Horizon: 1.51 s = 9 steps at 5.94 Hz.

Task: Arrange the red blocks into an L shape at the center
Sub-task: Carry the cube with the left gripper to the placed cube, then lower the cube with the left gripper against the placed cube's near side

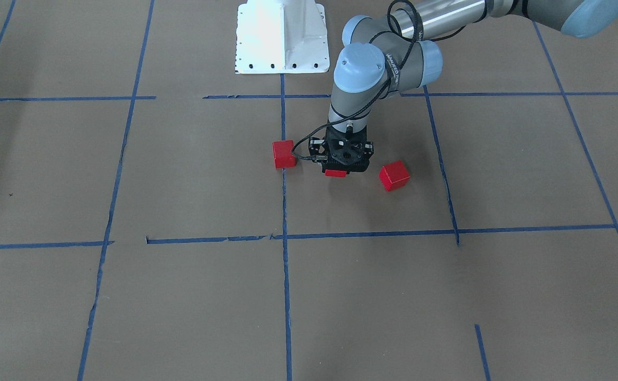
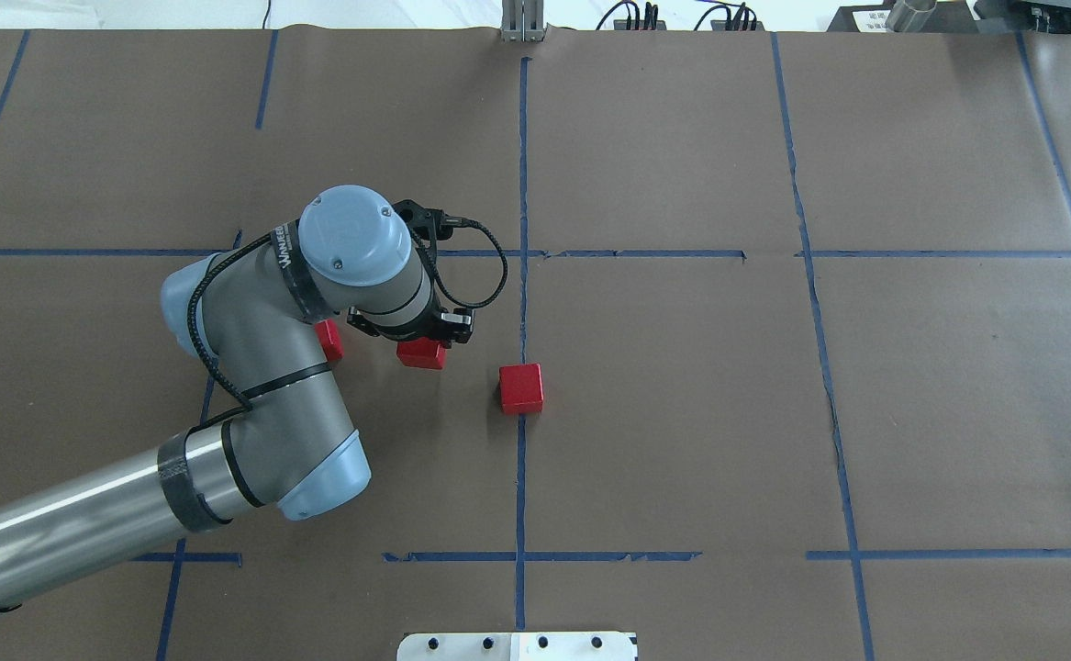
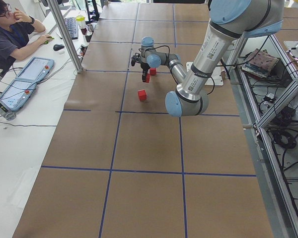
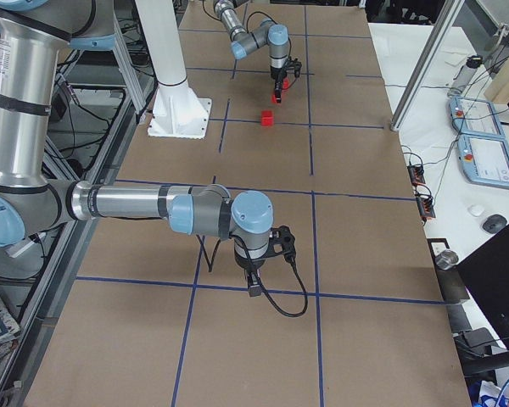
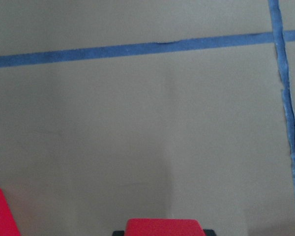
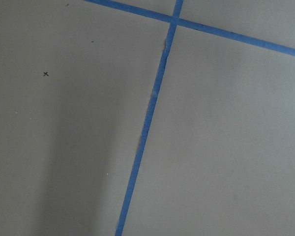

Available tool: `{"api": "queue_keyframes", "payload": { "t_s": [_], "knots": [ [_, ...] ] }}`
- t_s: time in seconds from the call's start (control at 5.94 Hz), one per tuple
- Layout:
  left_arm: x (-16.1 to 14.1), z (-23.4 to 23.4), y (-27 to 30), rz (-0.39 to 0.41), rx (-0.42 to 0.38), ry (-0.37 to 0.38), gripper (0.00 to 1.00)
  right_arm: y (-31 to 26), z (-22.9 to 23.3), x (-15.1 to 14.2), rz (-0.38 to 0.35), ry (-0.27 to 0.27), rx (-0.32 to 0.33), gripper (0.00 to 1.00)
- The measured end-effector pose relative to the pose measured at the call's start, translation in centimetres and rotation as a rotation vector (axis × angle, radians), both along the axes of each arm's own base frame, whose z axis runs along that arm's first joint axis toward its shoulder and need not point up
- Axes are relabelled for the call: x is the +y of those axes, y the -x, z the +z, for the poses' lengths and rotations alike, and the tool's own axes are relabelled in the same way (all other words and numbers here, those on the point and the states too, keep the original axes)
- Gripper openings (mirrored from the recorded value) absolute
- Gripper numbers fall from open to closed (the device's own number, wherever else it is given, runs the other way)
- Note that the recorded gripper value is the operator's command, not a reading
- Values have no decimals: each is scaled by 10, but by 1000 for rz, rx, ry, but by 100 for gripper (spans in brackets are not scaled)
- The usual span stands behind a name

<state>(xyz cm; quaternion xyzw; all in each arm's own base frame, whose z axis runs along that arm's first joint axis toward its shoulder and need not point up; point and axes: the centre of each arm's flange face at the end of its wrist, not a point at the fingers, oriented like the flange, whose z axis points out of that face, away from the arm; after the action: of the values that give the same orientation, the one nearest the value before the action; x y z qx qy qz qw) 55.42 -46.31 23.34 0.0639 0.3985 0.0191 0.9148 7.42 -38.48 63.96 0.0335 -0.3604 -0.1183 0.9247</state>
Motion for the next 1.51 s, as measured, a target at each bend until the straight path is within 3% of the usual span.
{"api": "queue_keyframes", "payload": {
  "t_s": [0.5, 1.51],
  "knots": [
    [-34, -56, -58, -39, -14, 55, 12, 0, 1, 1, 0, 2, 0, 100],
    [-2, -62, -93, -13, -17, 91, 12, 0, 0, 0, -2, -1, 0, 100]
  ]
}}
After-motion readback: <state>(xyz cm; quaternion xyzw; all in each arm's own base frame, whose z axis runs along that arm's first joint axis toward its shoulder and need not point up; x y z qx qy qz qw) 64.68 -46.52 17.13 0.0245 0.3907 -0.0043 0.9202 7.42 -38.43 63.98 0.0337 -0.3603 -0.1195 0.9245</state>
